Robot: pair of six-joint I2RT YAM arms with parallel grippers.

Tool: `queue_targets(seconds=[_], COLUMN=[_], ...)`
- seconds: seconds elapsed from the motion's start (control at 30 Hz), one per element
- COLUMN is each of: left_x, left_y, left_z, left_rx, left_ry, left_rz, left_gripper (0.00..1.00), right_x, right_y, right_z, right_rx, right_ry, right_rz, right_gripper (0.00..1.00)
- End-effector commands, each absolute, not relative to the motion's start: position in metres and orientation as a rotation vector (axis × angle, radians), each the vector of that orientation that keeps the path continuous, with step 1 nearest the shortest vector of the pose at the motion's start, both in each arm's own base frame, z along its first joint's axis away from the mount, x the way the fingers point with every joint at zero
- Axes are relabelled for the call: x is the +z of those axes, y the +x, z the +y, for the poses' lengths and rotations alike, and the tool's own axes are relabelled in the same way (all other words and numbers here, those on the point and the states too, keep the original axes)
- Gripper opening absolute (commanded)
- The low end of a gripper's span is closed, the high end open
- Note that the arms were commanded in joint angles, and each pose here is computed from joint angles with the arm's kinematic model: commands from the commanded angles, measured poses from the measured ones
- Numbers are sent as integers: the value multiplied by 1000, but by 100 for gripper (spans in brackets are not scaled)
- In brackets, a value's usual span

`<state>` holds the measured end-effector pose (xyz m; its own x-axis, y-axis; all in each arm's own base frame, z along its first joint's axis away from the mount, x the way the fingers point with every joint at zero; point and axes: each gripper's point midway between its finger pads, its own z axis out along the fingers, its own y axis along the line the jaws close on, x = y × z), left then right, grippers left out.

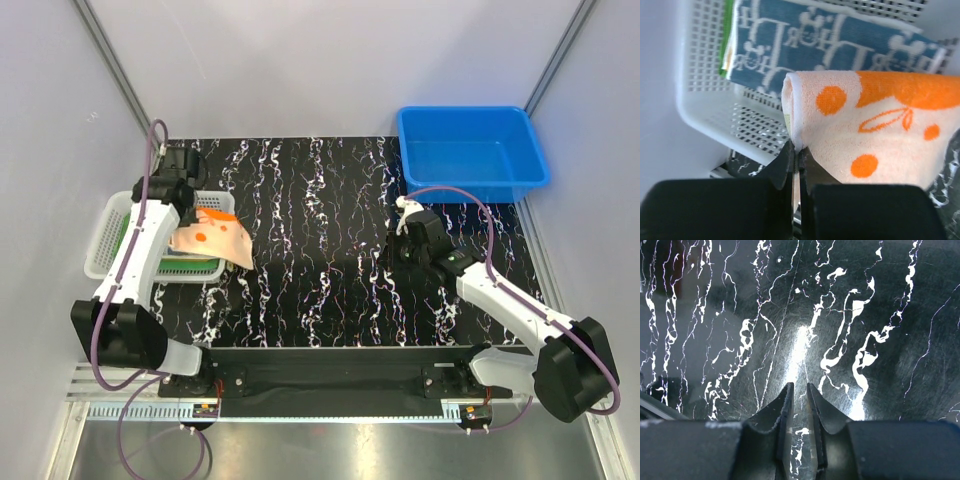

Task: Fold and stack the towels
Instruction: Neatly place the folded towel into the bin

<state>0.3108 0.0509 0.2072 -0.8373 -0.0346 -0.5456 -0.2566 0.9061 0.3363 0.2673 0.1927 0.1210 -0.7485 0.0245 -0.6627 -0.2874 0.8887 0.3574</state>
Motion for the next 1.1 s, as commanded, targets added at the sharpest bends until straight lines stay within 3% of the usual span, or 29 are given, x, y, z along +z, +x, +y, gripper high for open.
queue_targets(seconds=[0.0,0.93,1.0,1.03,1.07], left_x=[235,163,168,168,171], left_y=[320,359,359,359,357], left_z=[83,198,205,205,203], left_rx=[662,983,987,986,990], left_ry=[-225,-637,-676,-706,-715], left_rz=[2431,2473,2457,2446,2458], left_gripper=[0,0,12,42,61], right_x=[140,152,152,152,152], right_y=[273,285,284,284,285], right_z=[201,203,202,202,202], right_rx=[604,566,560,560,563], right_ry=[-250,-320,-315,-311,-298], right_rz=[2298,2275,2282,2282,2283], right_gripper=[23,24,24,24,26])
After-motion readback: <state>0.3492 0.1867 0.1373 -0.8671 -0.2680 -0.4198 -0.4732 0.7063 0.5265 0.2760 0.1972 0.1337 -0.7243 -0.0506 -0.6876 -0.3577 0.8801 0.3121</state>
